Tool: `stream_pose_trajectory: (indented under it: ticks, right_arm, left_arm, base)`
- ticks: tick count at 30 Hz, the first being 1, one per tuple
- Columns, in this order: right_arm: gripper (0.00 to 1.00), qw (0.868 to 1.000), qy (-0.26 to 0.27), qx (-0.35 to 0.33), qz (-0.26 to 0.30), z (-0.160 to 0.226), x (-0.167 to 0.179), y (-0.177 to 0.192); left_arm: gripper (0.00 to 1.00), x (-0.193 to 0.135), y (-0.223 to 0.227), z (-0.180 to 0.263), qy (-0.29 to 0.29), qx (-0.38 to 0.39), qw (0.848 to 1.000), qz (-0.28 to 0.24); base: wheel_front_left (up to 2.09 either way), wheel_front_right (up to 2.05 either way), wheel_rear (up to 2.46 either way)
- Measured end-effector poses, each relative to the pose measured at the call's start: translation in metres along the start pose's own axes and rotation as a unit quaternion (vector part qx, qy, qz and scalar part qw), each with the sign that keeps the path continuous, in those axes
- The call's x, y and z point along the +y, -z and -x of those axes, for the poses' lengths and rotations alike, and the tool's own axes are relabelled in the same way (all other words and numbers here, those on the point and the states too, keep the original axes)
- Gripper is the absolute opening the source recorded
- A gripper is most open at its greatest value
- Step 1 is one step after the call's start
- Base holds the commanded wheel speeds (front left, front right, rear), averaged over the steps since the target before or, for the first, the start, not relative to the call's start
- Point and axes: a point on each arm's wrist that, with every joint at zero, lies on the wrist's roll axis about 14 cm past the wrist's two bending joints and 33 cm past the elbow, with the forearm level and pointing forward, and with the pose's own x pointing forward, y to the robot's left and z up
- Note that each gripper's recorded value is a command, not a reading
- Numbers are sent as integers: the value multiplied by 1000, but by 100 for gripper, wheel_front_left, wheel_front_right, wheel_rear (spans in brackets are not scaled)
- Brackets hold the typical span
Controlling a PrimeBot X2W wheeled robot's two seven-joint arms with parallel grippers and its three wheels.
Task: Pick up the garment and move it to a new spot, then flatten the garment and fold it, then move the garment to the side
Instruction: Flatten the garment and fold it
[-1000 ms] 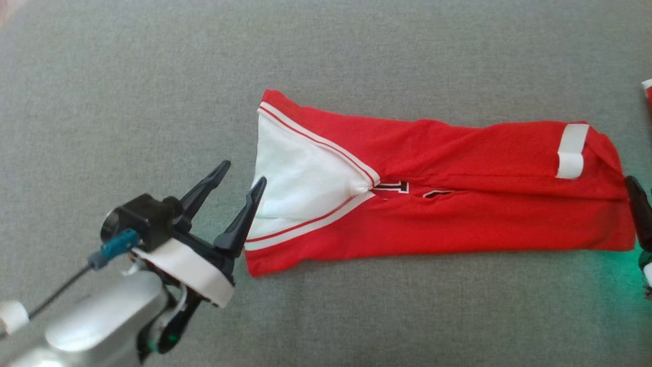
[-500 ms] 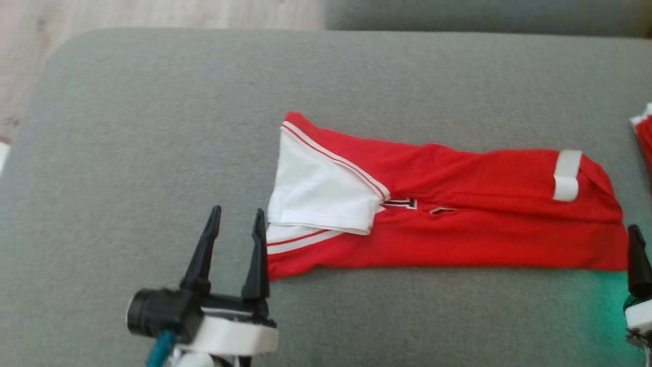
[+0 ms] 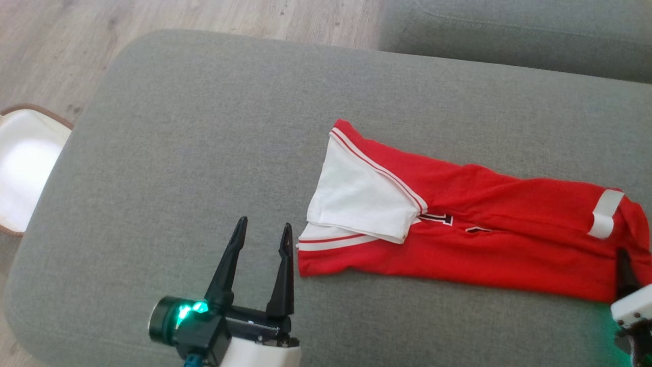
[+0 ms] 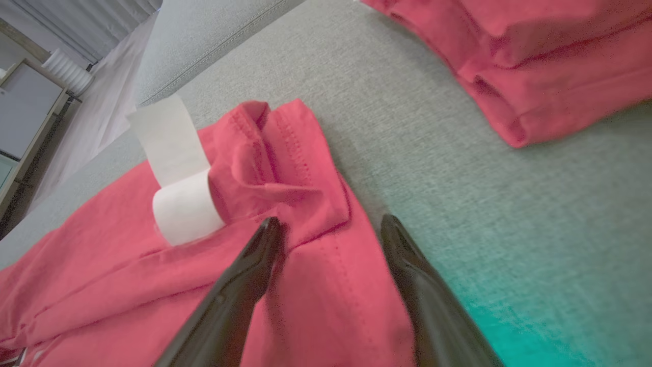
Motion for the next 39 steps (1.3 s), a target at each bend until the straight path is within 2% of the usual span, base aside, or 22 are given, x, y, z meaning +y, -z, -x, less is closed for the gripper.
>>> stream_pose_trajectory:
  ticks: [3, 4, 5, 6, 7, 11, 16, 22, 25, 30, 35, 36, 39]
  right_arm:
    - [100, 1000, -4, 14, -5, -4, 8, 6]
    - [93, 1000, -6, 18, -6, -5, 10, 7]
    - [67, 1000, -9, 21, -7, -6, 13, 7]
    - [37, 1000, -13, 24, -8, -7, 17, 8]
    - [0, 999, -18, 28, -8, -7, 21, 9]
    - [0, 999, -31, 27, -8, -2, 30, 14]
    - [0, 1000, -25, -5, -7, 7, 18, -2]
    - [0, 998, 13, -56, 18, 28, -30, -48]
    - [0, 996, 4, -81, 20, 36, -29, -70]
    - [0, 991, -67, -114, 18, 48, 18, -92]
    - [0, 978, -174, -109, 28, 57, 99, -84]
    - [0, 971, -214, -97, 37, 60, 132, -74]
    - [0, 959, -271, -72, 48, 63, 180, -58]
  left_arm:
    - [100, 4, -3, 1, -4, -7, 1000, -6]
    - [100, 5, -3, 2, -6, -7, 1000, -6]
    - [100, 5, -2, 4, -5, -5, 1000, -6]
    - [100, 5, 0, 5, -6, -2, 1000, -6]
    - [100, 5, 0, 6, -7, -1, 1000, -3]
    - [100, 3, 1, 7, -1, -2, 1000, 0]
    - [100, -5, 3, 8, 15, 0, 1000, -3]
    - [100, -15, 8, 6, 38, 7, 999, -1]
    - [100, -23, 10, 4, 55, 9, 998, -1]
    - [100, -33, 14, 2, 74, 14, 997, 3]
    - [100, -35, 15, 4, 78, 16, 997, 0]
    - [100, -33, 16, 6, 75, 17, 997, 0]
    - [100, -31, 16, 9, 69, 18, 997, 0]
  base:
    - [0, 0, 0]
    - [0, 0, 0]
    - [0, 0, 0]
    - [0, 0, 0]
    - [0, 0, 0]
    - [0, 0, 0]
    - [0, 0, 0]
    - [0, 0, 0]
    - [0, 0, 0]
    - [0, 0, 0]
    - [0, 0, 0]
    - [0, 0, 0]
    - [0, 0, 0]
